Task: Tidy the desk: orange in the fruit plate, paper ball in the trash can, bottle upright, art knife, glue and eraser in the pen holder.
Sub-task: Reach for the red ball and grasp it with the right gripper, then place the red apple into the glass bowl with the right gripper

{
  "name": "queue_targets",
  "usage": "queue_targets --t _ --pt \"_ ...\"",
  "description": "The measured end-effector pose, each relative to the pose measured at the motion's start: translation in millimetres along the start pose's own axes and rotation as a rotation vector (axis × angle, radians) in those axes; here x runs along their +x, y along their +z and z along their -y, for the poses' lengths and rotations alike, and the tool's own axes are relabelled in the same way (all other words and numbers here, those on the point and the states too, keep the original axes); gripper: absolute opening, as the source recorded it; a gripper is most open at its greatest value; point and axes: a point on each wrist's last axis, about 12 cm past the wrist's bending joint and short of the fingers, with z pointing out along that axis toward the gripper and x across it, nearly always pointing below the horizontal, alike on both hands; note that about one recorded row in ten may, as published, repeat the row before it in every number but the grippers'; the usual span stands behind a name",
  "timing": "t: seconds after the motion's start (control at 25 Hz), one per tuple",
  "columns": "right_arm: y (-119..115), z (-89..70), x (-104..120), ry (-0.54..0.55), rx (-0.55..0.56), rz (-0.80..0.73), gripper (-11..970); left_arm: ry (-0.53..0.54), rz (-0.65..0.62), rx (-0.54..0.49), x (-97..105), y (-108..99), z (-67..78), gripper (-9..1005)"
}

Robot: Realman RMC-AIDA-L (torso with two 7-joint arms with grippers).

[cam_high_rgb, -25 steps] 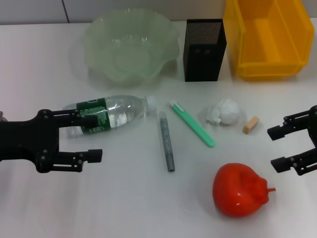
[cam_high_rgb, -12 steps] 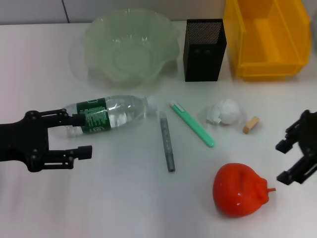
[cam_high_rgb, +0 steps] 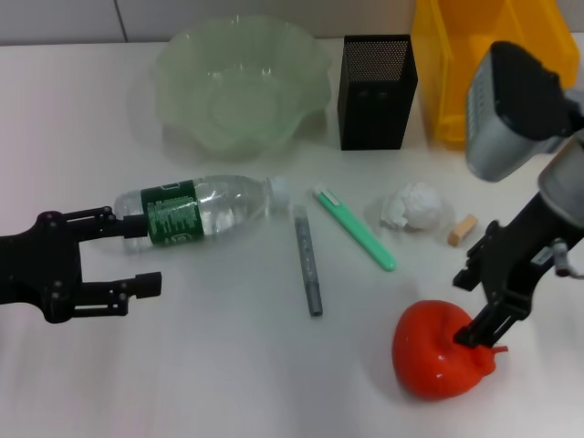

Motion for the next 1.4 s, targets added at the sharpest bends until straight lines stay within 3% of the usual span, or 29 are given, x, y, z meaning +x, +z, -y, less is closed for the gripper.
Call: queue_targets --t 0.24,0.76,0.96,1.08,1.32,1.4 --pt "18 4.2 -1 0.008 -0.004 -0.011 762 0.000 -0.004 -0.010 0 0 -1.2 790" --pt "28 4.0 1 -0.006 -0.040 0.026 761 0.011 -0.010 -0.030 -2 4 -6.8 789" --pt "26 4.1 2 -0.004 -0.042 0.030 606 0.010 -0.010 -0.032 -2 4 -6.8 788" --pt "24 3.6 2 -0.007 -0.044 0.028 401 0.008 -0.009 -0.034 -1 3 -6.4 788" --pt "16 3.6 1 -0.014 -0.028 0.044 236 0.007 -0.009 -0.034 -1 3 -6.1 787" --pt "7 4.6 1 -0.008 -0.009 0.085 226 0.005 -0.010 -0.038 -1 3 -6.0 787"
